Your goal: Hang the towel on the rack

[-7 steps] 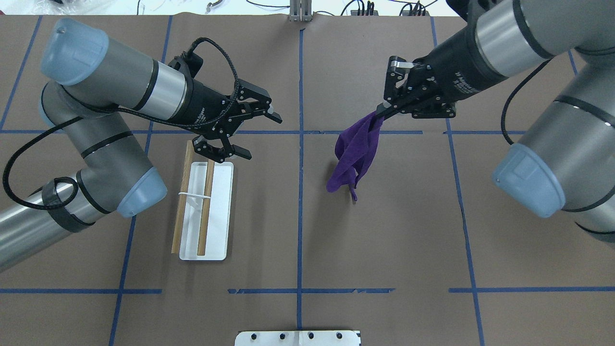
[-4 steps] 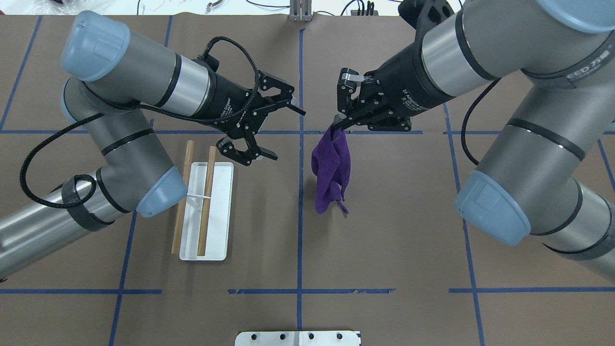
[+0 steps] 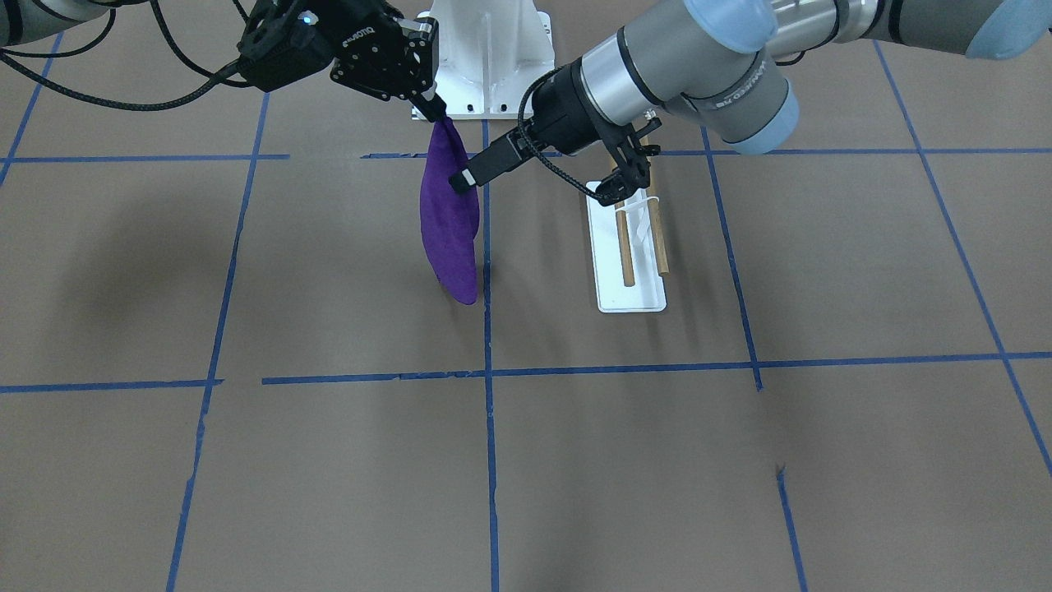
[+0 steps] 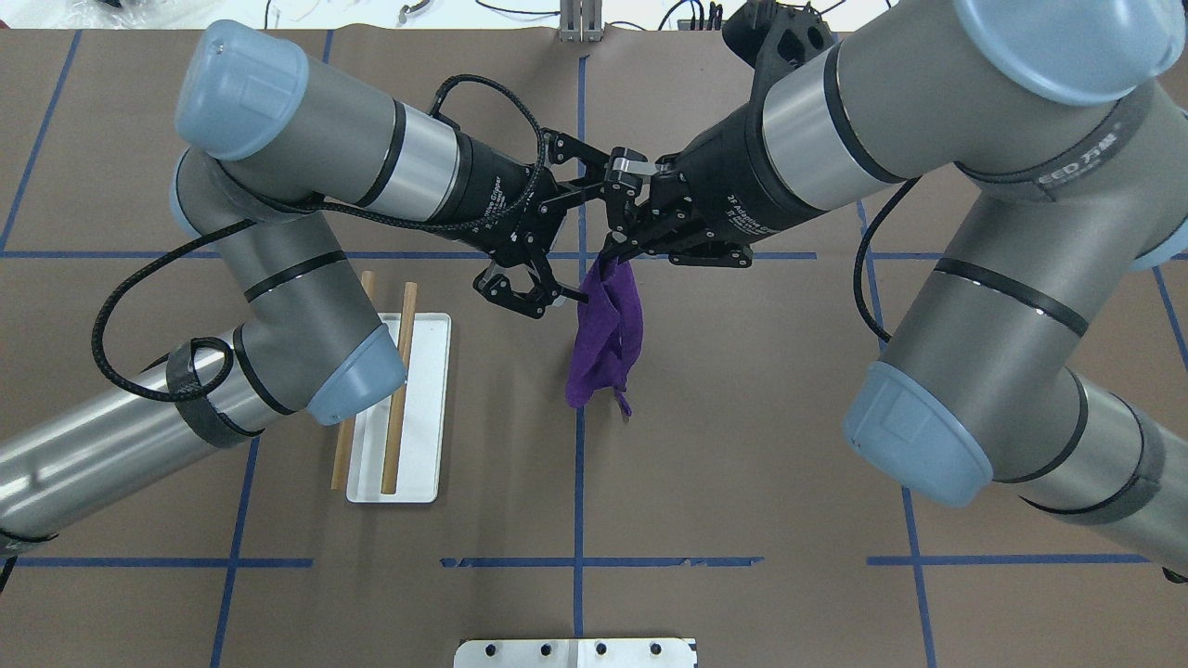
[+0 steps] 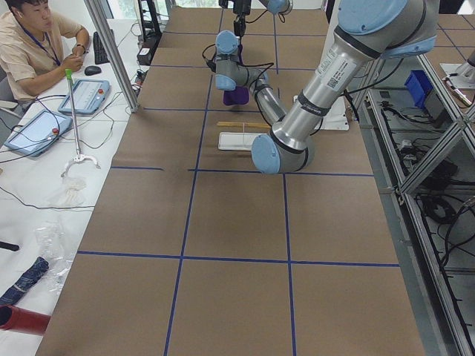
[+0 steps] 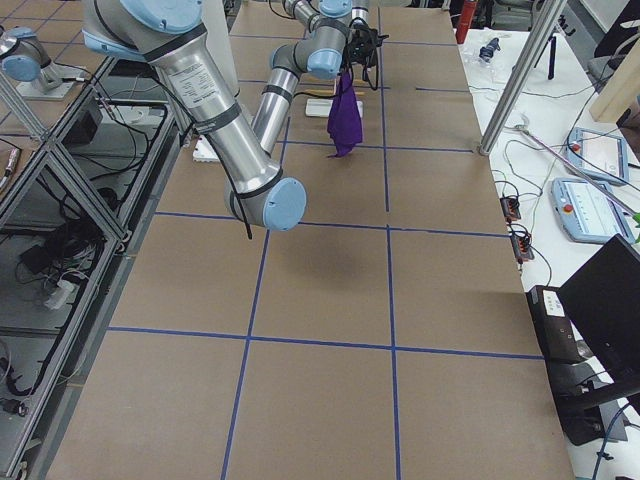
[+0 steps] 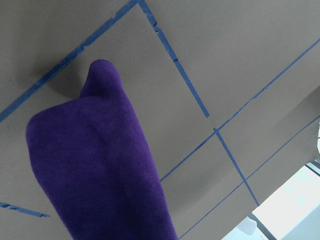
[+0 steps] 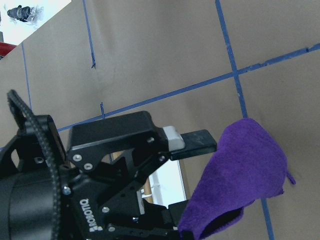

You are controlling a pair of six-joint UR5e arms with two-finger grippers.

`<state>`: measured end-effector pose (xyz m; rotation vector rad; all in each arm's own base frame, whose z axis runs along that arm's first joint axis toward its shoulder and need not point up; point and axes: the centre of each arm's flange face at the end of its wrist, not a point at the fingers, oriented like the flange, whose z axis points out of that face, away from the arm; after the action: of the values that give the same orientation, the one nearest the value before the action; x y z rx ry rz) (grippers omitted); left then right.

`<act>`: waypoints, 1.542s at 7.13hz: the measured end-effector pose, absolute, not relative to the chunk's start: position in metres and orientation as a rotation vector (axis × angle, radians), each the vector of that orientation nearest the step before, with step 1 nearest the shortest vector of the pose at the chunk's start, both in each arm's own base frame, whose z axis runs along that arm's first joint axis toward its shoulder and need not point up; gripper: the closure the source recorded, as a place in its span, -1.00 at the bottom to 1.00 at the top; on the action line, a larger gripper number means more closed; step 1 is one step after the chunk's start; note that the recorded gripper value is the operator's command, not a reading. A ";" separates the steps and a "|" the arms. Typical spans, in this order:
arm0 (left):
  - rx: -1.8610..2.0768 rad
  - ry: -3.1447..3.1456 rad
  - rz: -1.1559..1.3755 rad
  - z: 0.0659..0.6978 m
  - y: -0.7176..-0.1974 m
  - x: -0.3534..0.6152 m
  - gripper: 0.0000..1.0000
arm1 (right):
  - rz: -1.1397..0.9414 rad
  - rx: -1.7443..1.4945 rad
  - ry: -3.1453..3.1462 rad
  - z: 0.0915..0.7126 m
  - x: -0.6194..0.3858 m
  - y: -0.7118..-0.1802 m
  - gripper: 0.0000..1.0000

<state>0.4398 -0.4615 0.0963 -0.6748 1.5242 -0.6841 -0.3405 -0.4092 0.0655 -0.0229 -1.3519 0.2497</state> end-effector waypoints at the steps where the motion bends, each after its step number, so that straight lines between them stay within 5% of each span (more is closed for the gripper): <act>1: -0.677 1.524 -0.683 0.096 -0.460 0.441 0.99 | 0.246 -0.018 -1.357 0.062 -0.340 -0.409 1.00; 3: -0.673 1.528 -0.674 0.097 -0.459 0.441 1.00 | 0.242 -0.012 -1.360 0.060 -0.340 -0.408 1.00; 4: -0.671 1.530 -0.671 0.098 -0.458 0.441 1.00 | 0.240 -0.009 -1.360 0.060 -0.340 -0.409 0.61; 5: -0.669 1.530 -0.669 0.099 -0.458 0.441 1.00 | 0.238 -0.008 -1.359 0.061 -0.340 -0.409 -0.98; 11: -0.446 1.583 -0.443 0.146 -0.430 0.406 1.00 | 0.278 -0.016 -1.349 0.109 -0.268 -0.397 -1.00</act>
<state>0.4062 -0.4299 0.1457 -0.4462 1.5833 -0.4430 -0.2683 -0.3967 0.1088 -0.0162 -1.3489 0.2777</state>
